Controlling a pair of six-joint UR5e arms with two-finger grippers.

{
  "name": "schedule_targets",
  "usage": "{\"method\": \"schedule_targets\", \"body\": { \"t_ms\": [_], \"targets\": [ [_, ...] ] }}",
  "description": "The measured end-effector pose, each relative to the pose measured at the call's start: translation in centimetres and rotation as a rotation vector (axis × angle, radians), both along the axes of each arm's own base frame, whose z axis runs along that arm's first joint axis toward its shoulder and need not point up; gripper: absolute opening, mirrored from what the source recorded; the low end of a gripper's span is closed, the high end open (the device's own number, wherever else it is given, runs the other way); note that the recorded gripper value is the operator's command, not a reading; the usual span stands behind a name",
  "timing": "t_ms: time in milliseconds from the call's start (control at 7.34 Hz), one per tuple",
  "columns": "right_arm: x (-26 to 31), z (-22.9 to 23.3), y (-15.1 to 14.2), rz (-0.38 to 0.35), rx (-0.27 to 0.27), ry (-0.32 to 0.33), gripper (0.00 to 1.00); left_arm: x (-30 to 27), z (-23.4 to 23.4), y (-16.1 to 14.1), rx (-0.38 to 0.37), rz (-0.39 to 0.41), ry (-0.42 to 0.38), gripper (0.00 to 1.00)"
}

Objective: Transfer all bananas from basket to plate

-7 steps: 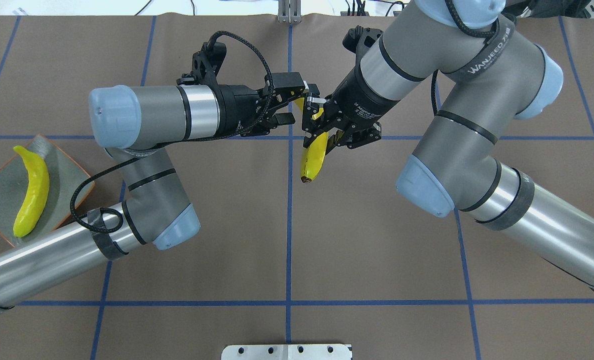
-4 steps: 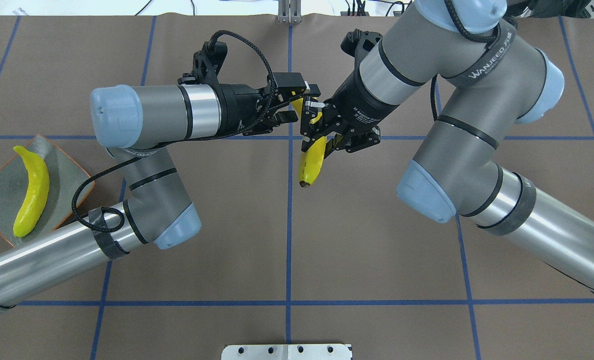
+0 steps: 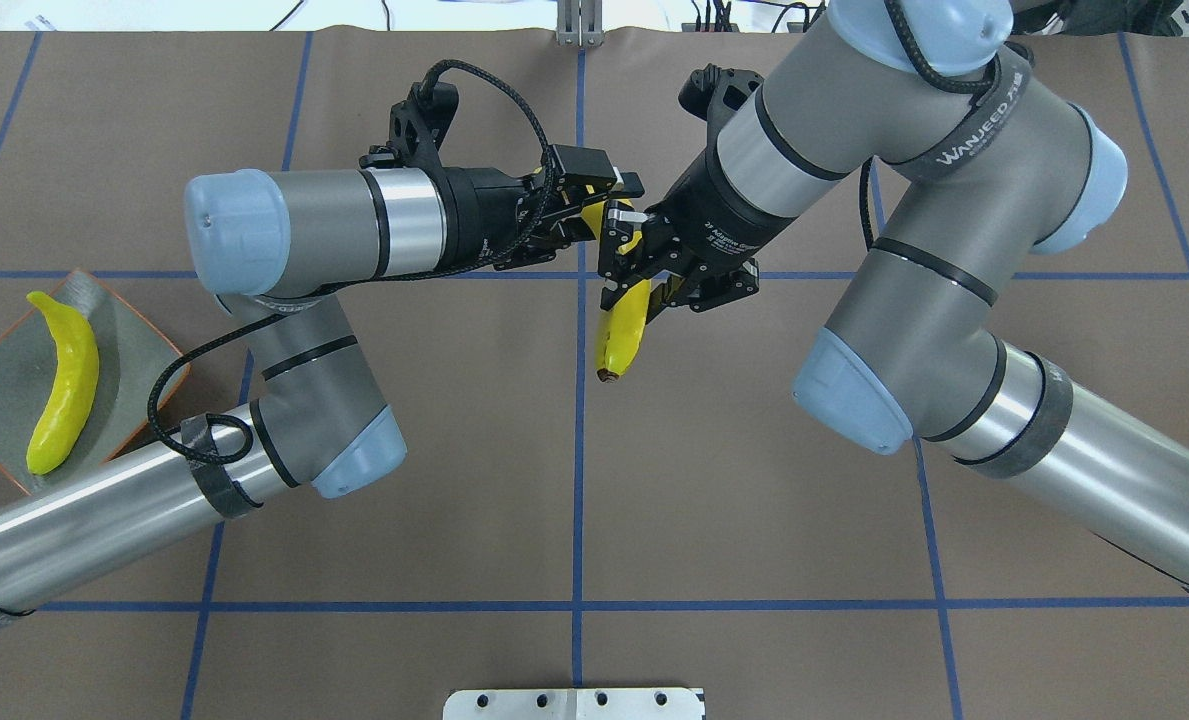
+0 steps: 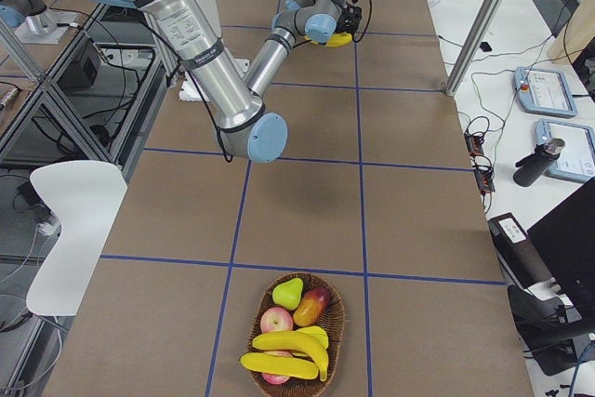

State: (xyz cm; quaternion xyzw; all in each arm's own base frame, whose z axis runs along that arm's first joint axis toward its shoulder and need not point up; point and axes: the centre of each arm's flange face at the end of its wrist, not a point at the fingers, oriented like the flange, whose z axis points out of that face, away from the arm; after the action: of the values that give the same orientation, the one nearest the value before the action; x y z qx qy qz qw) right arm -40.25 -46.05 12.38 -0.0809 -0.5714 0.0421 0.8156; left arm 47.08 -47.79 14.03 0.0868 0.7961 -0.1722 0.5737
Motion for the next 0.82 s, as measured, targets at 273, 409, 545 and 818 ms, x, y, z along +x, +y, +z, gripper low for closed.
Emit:
{"method": "schedule_targets", "body": {
  "t_ms": [273,409,545,818],
  "targets": [
    [-0.07,-0.12,0.07,0.001,0.004,-0.001,0.0,0.08,0.06,0.03,-0.001,0.001,-0.001,0.0],
    [-0.02,-0.12,0.12,0.001,0.008,-0.005,0.99,0.09,0.14,0.05,-0.002,0.002,-0.002,0.0],
    [0.08,-0.05,0.18,0.0,0.017,-0.013,1.0,0.1,0.18,0.07,-0.002,0.003,-0.002,0.0],
    [0.81,0.64,0.45,0.004,0.032,-0.026,1.0,0.06,0.23,0.09,-0.002,0.003,-0.003,0.0]
  ]
}}
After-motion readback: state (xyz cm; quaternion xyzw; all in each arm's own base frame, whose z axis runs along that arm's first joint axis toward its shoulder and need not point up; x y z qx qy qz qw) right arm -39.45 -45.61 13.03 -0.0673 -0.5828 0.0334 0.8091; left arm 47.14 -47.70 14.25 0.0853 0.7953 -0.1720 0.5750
